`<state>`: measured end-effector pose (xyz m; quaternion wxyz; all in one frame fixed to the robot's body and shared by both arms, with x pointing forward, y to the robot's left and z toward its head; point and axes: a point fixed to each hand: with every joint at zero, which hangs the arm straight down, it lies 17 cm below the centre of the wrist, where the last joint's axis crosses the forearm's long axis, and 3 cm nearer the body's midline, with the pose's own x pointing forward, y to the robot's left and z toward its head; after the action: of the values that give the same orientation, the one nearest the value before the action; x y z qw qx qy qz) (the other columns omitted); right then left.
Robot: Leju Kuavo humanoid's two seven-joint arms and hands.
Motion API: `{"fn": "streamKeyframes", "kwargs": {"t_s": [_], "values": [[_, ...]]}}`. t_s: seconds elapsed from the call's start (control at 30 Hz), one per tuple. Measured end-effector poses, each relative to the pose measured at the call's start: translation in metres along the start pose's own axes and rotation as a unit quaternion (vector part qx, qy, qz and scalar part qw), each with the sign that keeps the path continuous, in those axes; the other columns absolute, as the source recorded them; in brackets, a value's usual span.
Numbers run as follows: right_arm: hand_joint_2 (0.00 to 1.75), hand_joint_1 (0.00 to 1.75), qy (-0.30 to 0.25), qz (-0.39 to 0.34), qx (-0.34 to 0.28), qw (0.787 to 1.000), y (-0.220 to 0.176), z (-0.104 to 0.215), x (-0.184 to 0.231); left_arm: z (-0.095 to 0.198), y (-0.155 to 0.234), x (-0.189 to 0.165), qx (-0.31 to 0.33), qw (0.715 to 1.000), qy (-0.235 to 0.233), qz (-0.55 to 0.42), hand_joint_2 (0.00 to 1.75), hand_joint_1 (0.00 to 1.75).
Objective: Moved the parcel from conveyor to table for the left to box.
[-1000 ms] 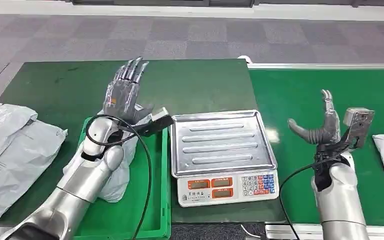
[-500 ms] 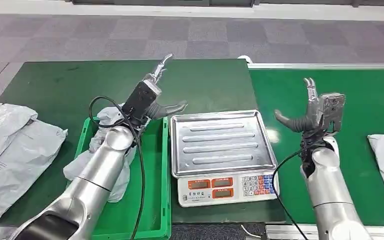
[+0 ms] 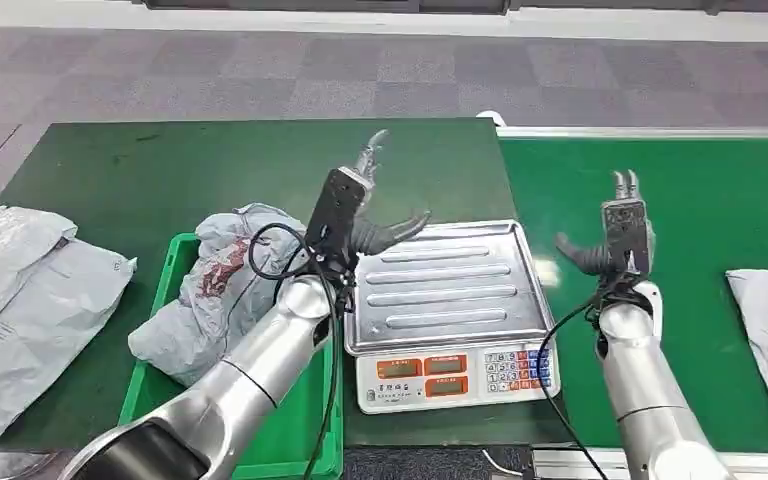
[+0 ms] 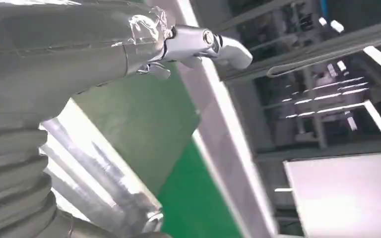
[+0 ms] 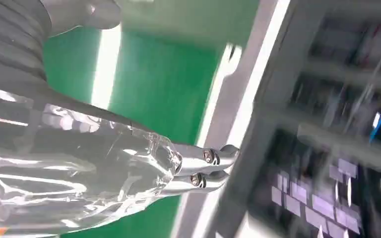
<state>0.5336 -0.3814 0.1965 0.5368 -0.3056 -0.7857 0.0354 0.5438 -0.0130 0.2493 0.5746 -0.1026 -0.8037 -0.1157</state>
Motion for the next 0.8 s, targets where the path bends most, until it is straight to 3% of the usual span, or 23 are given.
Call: {"fn": "streamKeyframes", "kwargs": {"t_s": [0.13, 0.27, 0.43, 0.57, 0.8], "values": [[1.75, 0.00, 0.014, 0.103, -0.040, 0.994, -0.026, 0.016, -0.025, 0.009, -0.021, -0.010, -0.018, 1.000, 0.012, -0.003, 1.75, 0.00], [1.75, 0.00, 0.035, 0.244, -0.046, 0.968, -0.056, 0.055, -0.064, 0.018, -0.037, -0.018, -0.034, 0.999, 0.018, -0.008, 1.75, 0.00], [1.75, 0.00, 0.096, 0.296, -0.040, 0.950, -0.092, 0.096, -0.113, 0.027, -0.046, -0.027, -0.042, 0.999, 0.019, -0.025, 1.75, 0.00], [1.75, 0.00, 0.143, 0.363, -0.028, 0.920, -0.123, 0.132, -0.146, 0.033, -0.043, -0.037, -0.036, 0.999, 0.019, -0.031, 1.75, 0.00], [1.75, 0.00, 0.187, 0.422, -0.023, 0.887, -0.157, 0.156, -0.177, 0.036, -0.037, -0.042, -0.028, 0.999, 0.019, -0.043, 1.75, 0.00]]}}
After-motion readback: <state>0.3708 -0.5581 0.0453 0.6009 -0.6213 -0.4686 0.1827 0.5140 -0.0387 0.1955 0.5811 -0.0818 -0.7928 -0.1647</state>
